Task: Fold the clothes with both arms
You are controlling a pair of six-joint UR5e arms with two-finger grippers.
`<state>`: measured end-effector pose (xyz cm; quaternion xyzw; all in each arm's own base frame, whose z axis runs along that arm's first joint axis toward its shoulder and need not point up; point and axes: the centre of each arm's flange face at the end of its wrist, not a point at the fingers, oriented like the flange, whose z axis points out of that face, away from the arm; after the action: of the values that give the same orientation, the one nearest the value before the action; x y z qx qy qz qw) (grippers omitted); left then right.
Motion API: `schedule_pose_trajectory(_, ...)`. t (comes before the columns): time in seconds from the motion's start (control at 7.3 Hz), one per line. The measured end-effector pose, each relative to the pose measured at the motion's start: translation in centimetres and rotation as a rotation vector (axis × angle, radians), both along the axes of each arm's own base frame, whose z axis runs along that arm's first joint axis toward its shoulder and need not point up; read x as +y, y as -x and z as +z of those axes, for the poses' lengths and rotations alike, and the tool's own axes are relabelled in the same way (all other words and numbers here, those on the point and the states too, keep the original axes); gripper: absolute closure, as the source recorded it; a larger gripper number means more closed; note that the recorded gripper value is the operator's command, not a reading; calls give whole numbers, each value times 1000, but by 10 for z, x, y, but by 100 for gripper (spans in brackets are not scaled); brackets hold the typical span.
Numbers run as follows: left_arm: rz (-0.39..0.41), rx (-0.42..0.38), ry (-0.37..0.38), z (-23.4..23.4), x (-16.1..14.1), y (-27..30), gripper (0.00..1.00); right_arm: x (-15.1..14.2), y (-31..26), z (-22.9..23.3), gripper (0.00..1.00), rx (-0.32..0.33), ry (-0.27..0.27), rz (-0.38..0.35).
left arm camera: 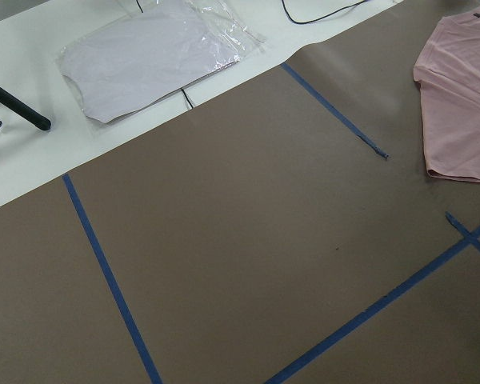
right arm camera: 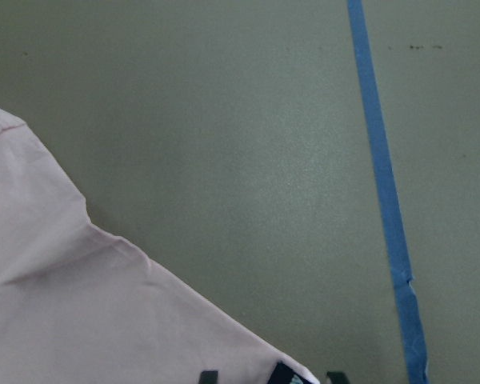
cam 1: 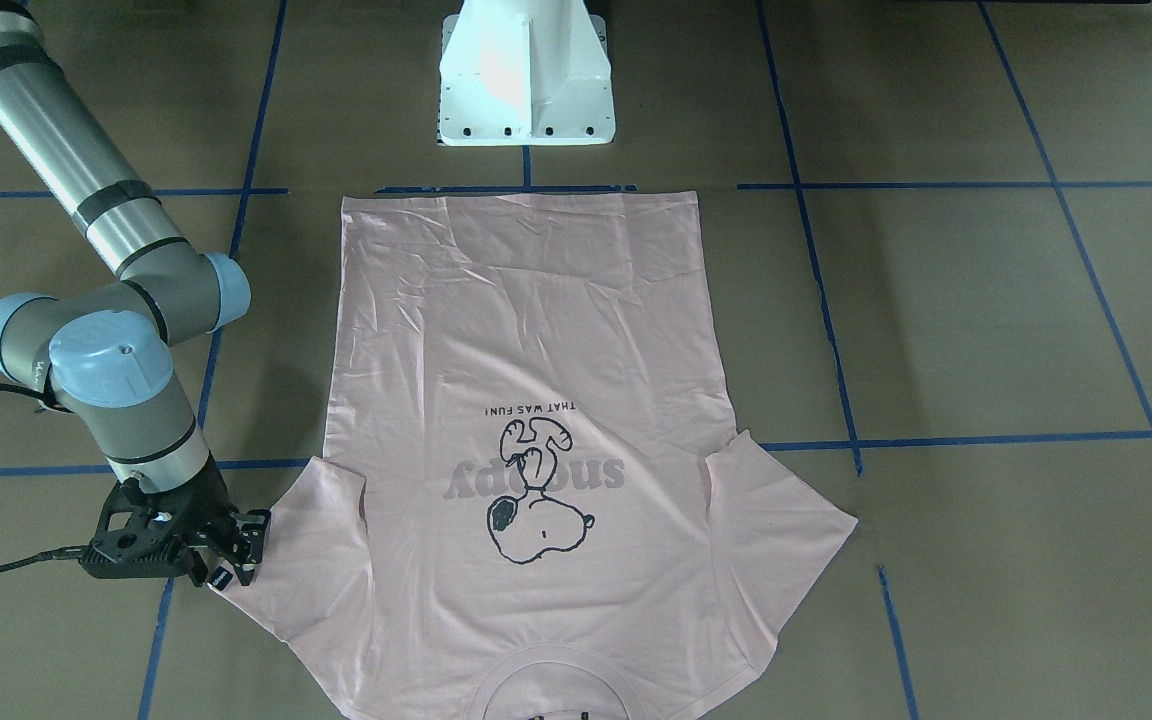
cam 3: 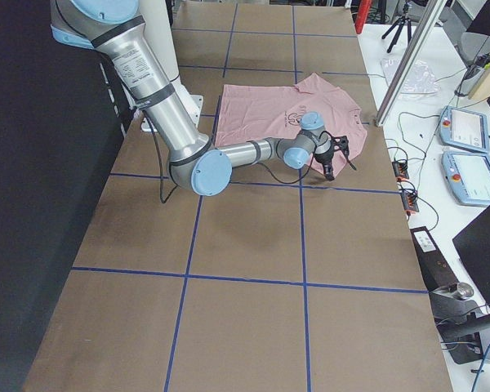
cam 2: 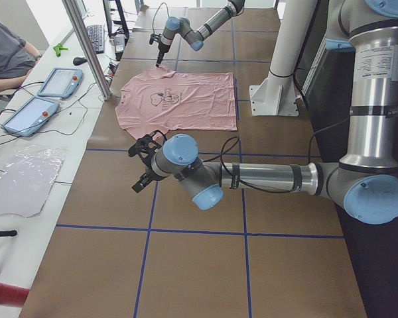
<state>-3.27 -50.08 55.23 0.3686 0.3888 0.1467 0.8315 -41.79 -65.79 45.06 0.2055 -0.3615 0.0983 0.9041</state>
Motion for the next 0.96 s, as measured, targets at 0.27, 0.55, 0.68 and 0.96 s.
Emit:
schedule_pose_trajectory(0.27,0,0,0,0,0,0,0,0,-1,2,100,1,2,1)
schedule_pose_trajectory(0.55,0,0,0,0,0,0,0,0,-1,-2,100,-17,18,23)
schedule_pose_trajectory(0.68,0,0,1,0,0,0,0,0,-1,-6,100,-32,25,36)
schedule_pose_trajectory(0.96,0,0,2,1,1,0,0,2,-3,-33,100,-58,25,53)
